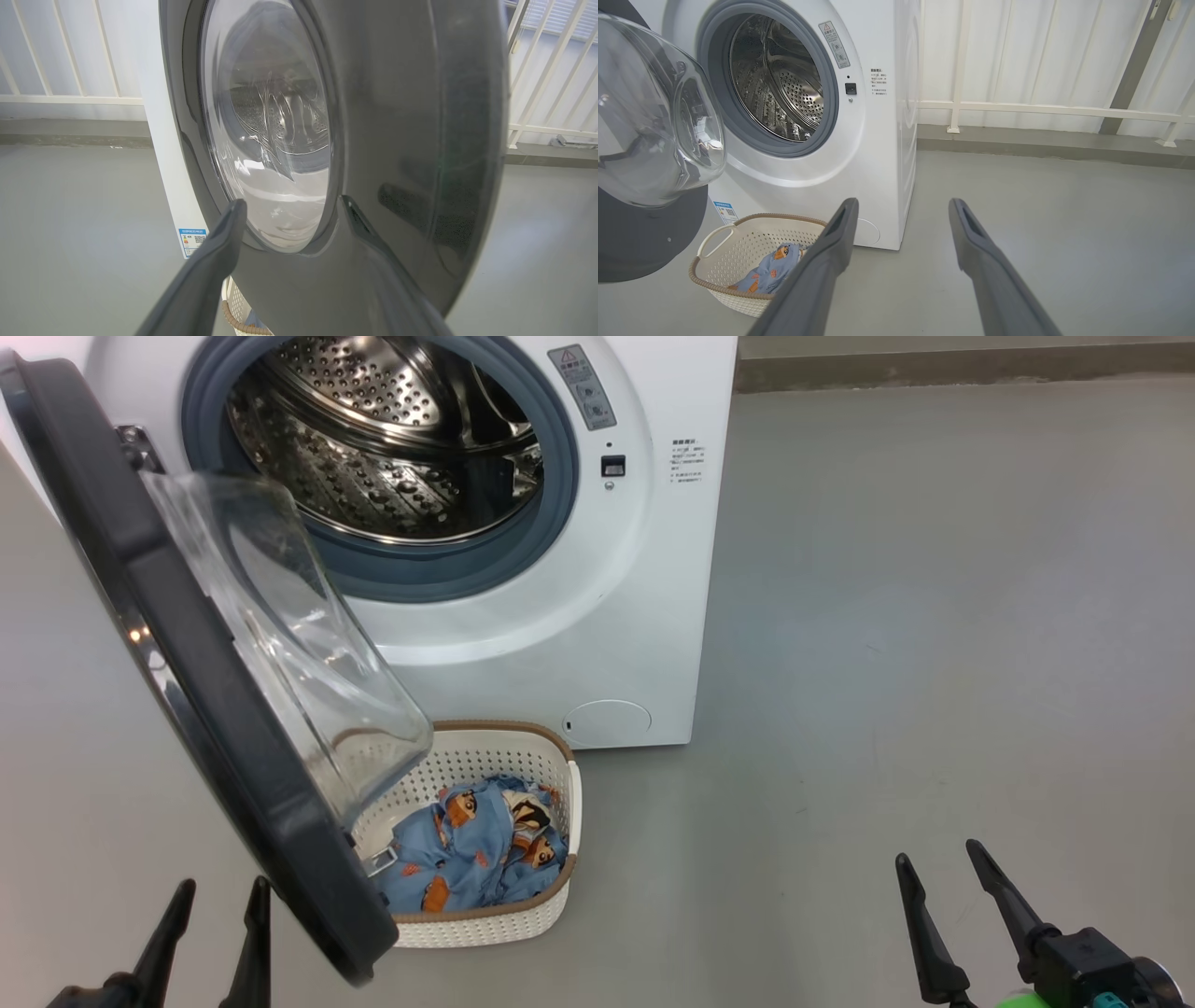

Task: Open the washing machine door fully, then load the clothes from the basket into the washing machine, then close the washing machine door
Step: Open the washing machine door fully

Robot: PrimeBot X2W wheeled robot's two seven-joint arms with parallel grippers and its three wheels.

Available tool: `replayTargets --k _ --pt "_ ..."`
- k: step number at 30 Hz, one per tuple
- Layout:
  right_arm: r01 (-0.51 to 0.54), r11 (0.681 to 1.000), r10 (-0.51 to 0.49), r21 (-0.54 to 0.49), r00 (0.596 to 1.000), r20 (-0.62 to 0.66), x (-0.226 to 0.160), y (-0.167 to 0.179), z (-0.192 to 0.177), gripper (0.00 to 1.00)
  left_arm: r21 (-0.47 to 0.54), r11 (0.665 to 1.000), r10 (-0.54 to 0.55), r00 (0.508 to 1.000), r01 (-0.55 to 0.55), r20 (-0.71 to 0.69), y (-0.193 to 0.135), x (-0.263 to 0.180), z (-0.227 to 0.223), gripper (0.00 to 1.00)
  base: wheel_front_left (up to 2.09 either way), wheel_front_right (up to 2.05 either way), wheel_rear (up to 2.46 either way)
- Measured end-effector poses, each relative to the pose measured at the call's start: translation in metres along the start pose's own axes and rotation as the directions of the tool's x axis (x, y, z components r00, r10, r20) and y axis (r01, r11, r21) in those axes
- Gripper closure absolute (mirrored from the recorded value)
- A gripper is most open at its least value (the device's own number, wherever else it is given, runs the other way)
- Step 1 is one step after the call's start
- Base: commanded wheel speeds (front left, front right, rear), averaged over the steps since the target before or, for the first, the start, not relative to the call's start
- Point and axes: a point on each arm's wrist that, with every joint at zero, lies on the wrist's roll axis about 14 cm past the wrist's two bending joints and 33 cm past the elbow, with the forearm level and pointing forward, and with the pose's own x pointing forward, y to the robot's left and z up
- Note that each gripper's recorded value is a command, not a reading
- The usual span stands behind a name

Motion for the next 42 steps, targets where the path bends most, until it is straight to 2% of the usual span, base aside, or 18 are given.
replayTargets --k 17,18,19,20,26,32,33,37,42 --pt "0.003 1.0 -0.003 0.0 1.0 -0.01 -0.001 -0.001 -0.003 0.0 -0.002 1.0 0.003 1.0 -0.003 -0.007 0.0 -0.002 -0.002 0.0 0.0 0.0 0.0" --pt "0.003 1.0 -0.003 0.0 1.0 -0.01 -0.001 -0.001 -0.003 0.0 -0.001 1.0 0.003 1.0 -0.003 -0.007 0.0 -0.002 -0.002 0.11 0.0 0.0 0.0" --pt "0.004 1.0 -0.004 0.0 1.0 -0.01 -0.001 -0.001 -0.003 0.0 0.001 1.0 0.002 1.0 -0.002 -0.007 0.0 -0.002 -0.002 0.62 0.0 0.0 0.0" --pt "0.005 1.0 -0.005 0.0 1.0 -0.01 -0.001 -0.002 -0.003 0.0 0.002 1.0 0.002 1.0 -0.002 -0.007 0.0 -0.002 -0.002 1.0 0.0 0.0 0.0" --pt "0.009 1.0 -0.009 0.001 1.0 -0.011 0.0 -0.003 -0.004 0.0 0.004 1.0 0.012 1.0 -0.012 -0.001 0.003 -0.002 0.0 1.0 0.0 0.0 0.0" --pt "0.012 1.0 -0.012 0.002 1.0 -0.025 0.0 -0.004 -0.008 0.0 0.049 0.997 0.049 0.983 -0.059 0.18 0.018 0.005 0.058 1.0 0.0 0.0 0.0" --pt "0.012 1.0 -0.012 0.002 1.0 -0.027 0.0 -0.004 -0.009 0.0 0.069 0.996 0.045 0.964 -0.065 0.262 0.018 0.007 0.086 1.0 0.0 0.0 0.0" --pt "0.015 1.0 -0.015 0.002 0.999 -0.03 -0.001 -0.005 -0.01 0.0 0.104 0.994 -0.008 0.897 -0.042 0.442 0.003 0.008 0.147 1.0 0.0 0.0 0.0" --pt "0.021 1.0 -0.02 0.012 0.999 -0.029 -0.002 -0.006 -0.009 0.0 0.137 0.988 -0.13 0.825 0.065 0.55 -0.038 0.004 0.185 1.0 0.0 0.0 0.0"
